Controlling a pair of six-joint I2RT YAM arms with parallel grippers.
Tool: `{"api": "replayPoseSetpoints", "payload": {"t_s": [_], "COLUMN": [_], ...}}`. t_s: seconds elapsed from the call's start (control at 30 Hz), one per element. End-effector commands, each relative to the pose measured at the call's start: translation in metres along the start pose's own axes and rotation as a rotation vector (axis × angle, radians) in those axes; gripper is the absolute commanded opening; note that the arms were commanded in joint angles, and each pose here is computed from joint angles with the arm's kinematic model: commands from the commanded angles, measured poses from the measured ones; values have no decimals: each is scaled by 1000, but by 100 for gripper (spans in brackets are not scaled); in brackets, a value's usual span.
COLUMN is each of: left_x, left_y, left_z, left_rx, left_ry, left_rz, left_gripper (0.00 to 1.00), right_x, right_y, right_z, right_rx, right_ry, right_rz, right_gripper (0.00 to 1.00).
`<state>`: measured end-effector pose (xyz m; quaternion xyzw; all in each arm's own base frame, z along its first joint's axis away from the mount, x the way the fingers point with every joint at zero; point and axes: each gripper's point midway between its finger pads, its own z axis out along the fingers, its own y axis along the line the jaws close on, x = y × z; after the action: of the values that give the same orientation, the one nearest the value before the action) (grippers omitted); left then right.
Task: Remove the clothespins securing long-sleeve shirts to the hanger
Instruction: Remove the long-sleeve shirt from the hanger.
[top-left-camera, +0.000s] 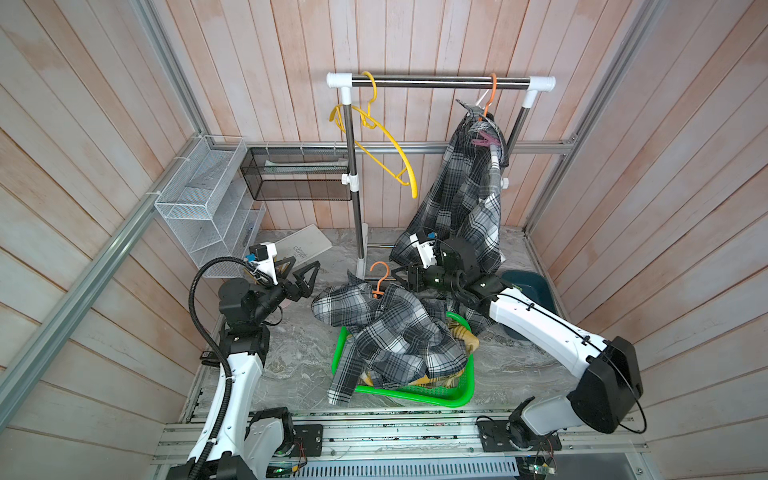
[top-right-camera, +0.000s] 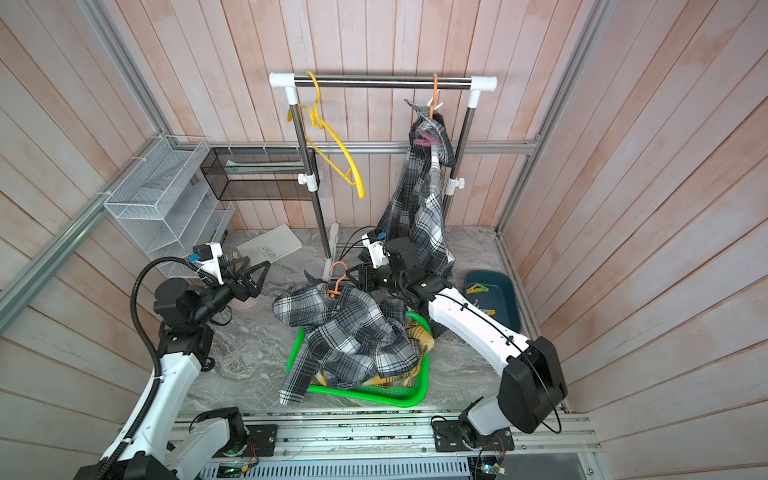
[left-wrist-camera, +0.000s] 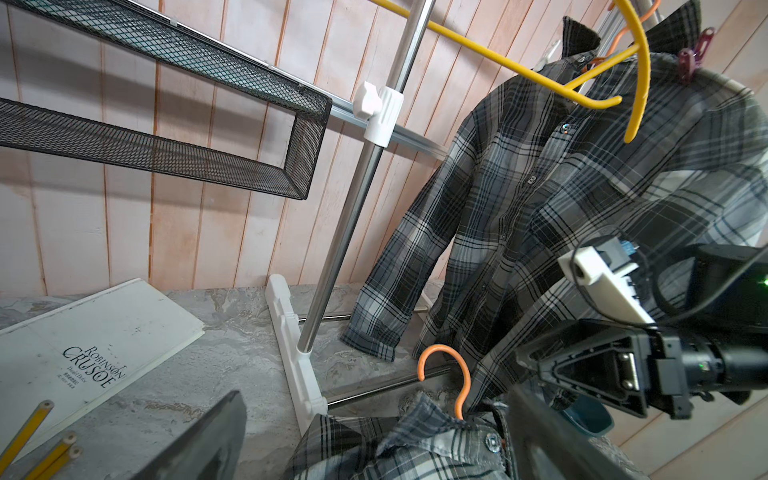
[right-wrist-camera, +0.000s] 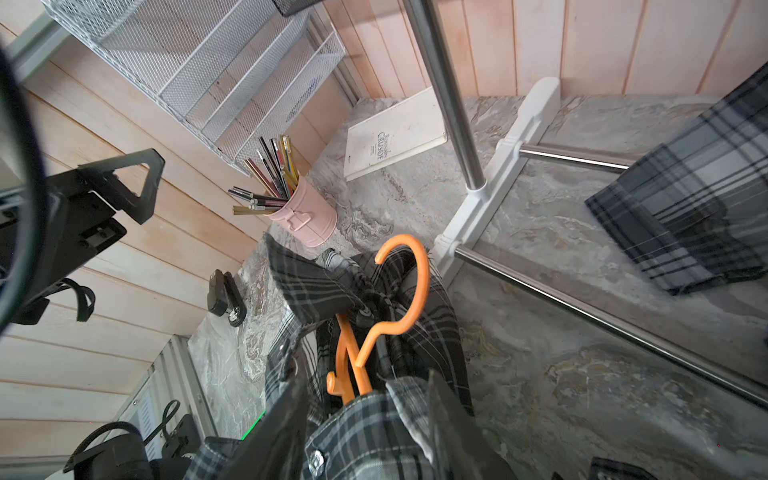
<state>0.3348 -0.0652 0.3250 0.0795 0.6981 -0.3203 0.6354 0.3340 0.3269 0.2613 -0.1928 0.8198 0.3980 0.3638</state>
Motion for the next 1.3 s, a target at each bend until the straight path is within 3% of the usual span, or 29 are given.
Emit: {"api": "replayPoseSetpoints", "payload": {"t_s": [0.0, 0.47, 0.57, 0.73, 0.87, 1.07, 1.27], "left_x": [-13, -11, -10, -10, -10, -9, 0], "left_y": [-7, -6, -6, -6, -7, -9, -18], "left_z": [0, 1, 1, 1, 1, 2, 9], "left_rx": [33, 42, 40, 44, 48, 63, 165], "left_ry": [-22, -17, -16, -13, -10, 10, 82], "left_rz": [17, 1, 1, -2, -2, -3, -31], "left_gripper": [99, 99, 99, 99, 99, 99, 98], "right_x": [-7, -9, -10, -20, -28, -54, -85], "right_y": [6, -1, 1, 7, 16, 31, 37], "right_z": [8, 51, 56, 57, 49, 18, -23], "right_rx": [-81, -209, -235, -260, -281, -285, -236], "right_ry": [12, 27, 30, 11, -15, -72, -153], "right_rz": [-14, 29, 27, -1, -64, -213, -314], "right_gripper": [48, 46, 41, 16, 0, 0, 0]}}
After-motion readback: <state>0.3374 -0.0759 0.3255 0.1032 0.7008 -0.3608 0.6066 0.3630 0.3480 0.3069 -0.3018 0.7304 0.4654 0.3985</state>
